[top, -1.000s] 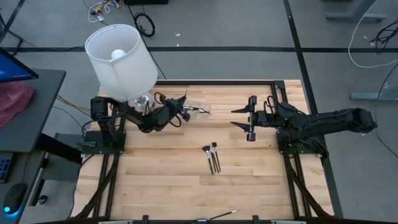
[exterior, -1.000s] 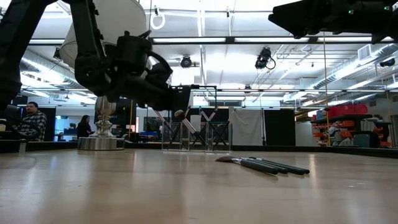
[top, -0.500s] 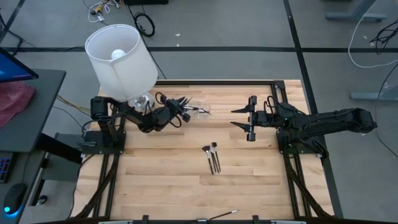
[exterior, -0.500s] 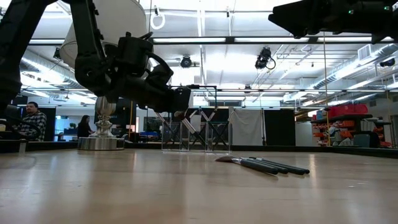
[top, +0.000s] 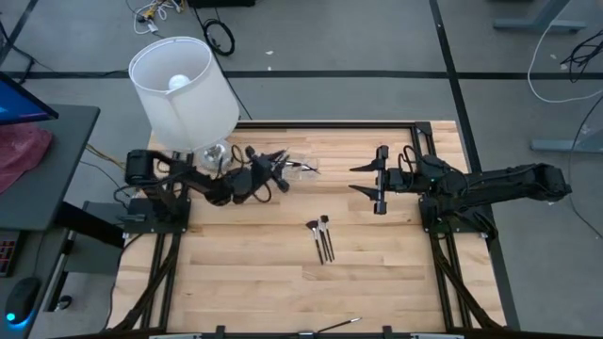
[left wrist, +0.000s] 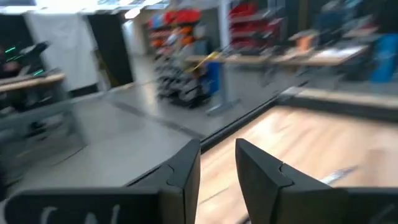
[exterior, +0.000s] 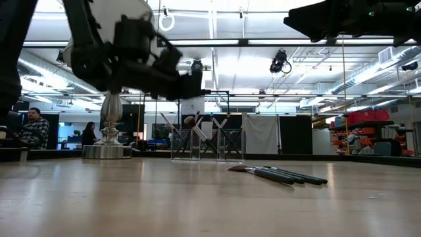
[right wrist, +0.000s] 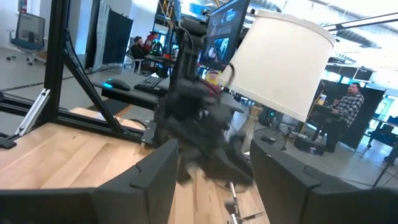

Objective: Put items in baskets/containers
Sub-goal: Put the black eyeliner brush into the transparent organizer

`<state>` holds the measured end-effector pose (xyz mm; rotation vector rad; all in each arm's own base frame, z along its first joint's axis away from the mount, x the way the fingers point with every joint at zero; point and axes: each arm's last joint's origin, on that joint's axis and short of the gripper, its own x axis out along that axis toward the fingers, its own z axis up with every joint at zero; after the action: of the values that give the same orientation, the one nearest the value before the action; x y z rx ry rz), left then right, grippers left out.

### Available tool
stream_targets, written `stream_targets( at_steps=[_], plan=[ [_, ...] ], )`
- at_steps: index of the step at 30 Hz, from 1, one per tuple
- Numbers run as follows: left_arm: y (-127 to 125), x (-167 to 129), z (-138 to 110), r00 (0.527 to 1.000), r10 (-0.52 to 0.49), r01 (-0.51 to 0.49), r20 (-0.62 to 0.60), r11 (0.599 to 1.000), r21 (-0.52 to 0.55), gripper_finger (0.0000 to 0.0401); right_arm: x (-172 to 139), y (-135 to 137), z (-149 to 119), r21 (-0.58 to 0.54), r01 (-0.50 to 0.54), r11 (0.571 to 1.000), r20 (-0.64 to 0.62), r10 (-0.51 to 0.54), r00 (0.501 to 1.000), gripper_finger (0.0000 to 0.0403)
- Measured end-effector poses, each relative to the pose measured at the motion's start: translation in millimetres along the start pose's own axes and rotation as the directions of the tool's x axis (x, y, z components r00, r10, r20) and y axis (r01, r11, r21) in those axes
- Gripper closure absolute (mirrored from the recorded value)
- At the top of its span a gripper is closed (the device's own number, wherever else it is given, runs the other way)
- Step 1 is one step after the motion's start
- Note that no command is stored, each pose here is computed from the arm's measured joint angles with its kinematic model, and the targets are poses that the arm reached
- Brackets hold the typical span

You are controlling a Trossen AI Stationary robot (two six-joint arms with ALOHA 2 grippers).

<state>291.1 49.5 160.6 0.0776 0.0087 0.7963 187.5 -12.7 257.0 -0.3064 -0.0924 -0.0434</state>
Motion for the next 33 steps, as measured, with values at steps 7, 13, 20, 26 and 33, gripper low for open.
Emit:
stream_targets(
  at_steps=[7, 13, 20, 26, 33],
  plan=[
    [-36.6, -48.7, 41.1, 0.972, -0.205, 0.204, 0.118, 0.979, 0.019, 0.0294, -0.4, 6.9, -2.9, 0.027, -0.19, 0.981, 0.009, 0.19, 0.982, 0.0199],
    [-42.8, -61.7, 59.1, 0.956, -0.241, 0.249, 0.168, 0.968, -0.025, 0.0294, -2.6, 46.1, -30.1, 0.254, -0.503, 0.826, -0.2, 0.554, 0.808, 0.0199],
    [-50.0, -68.3, 51.5, 0.953, -0.286, 0.287, 0.101, 0.958, 0.002, 0.0294, 11.2, 93.0, -48.9, 0.123, -0.646, 0.753, -0.265, 0.653, 0.71, 0.0199],
    [-51.3, -70.5, 52.4, 0.952, -0.287, 0.289, 0.107, 0.957, 0.002, 0.0294, 22.6, 106.3, -59.9, 0.019, -0.681, 0.732, -0.243, 0.664, 0.707, 0.0199],
    [-51.2, -70.3, 52.0, 0.952, -0.287, 0.291, 0.104, 0.957, -0.024, 0.0294, 29.4, 108.5, -59.7, 0.04, -0.663, 0.748, -0.18, 0.658, 0.732, 0.0199]
  ],
)
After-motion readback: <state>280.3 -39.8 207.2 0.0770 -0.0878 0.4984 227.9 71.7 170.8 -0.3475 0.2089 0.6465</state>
